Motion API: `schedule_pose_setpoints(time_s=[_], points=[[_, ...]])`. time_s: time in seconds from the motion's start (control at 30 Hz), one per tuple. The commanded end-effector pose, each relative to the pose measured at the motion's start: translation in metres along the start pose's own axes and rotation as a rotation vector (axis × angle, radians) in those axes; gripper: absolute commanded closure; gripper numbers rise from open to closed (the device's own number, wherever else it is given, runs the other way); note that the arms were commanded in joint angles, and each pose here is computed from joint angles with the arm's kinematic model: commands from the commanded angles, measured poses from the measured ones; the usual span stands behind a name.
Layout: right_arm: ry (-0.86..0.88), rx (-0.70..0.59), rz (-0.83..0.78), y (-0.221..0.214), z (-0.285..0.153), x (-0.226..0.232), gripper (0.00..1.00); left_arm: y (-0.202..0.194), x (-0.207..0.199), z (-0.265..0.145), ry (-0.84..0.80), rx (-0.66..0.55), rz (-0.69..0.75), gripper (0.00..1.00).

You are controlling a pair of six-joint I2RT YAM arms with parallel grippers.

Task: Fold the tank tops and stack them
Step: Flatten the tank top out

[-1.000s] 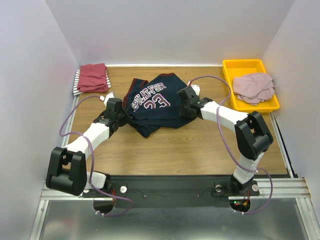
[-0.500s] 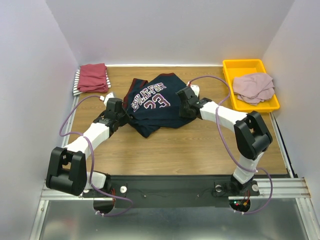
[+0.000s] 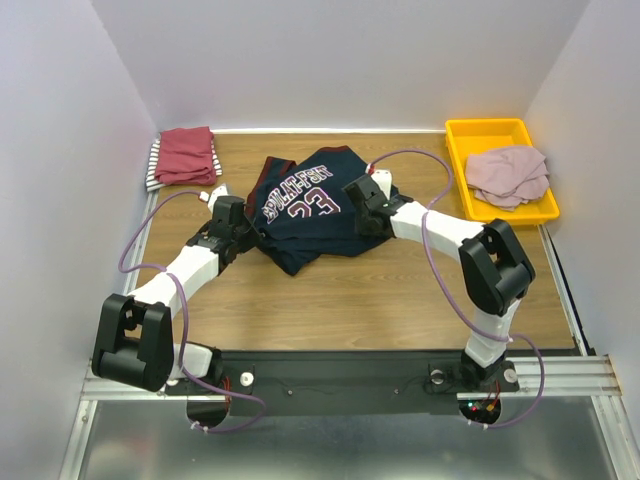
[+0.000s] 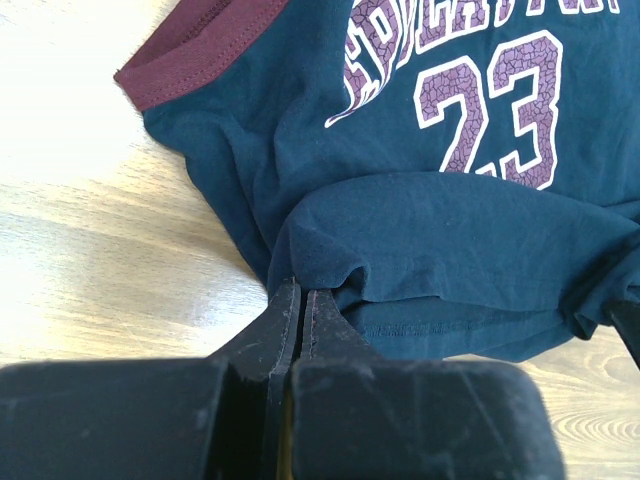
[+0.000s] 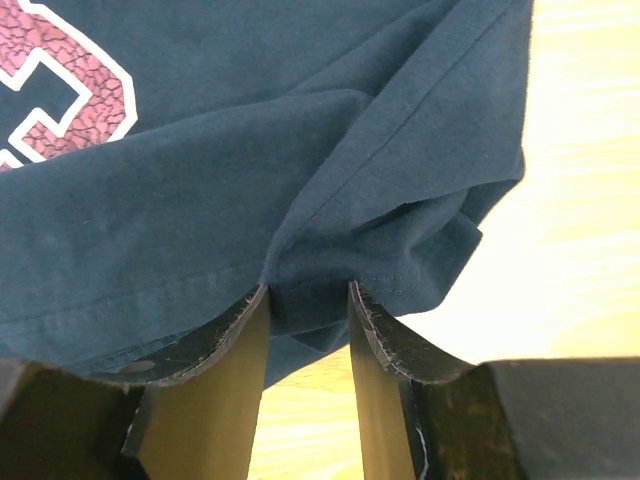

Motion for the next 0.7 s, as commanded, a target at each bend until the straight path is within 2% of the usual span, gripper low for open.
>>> schedule_pose_setpoints(time_s=[0.0,0.23,0.67], points=[[-0.047,-0.066,-0.020,0.011,-0.005,0.004,0.57,0.003,-0.002,-0.005,-0.022,-0.032,0.002,1.00],[-0.076,-0.093,-0.055,0.011,-0.012,0.010,0.53,0.002,-0.001,-0.003,-0.021,-0.029,0.000,1.00],[-0.105,-0.089,-0.083,0.005,-0.007,0.012,0.53,0.001,-0.001,-0.003,-0.023,-0.026,0.004,1.00]])
Point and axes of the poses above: each gripper's point midway between its finger pads, its own z axis out along the fingers, its own x axis along the line the jaws close on, y = z × x, the point moved 7 cm from there along -z, back along the fingers, and after that the axes turned 11 degrees about z, right-handed, at the moved point
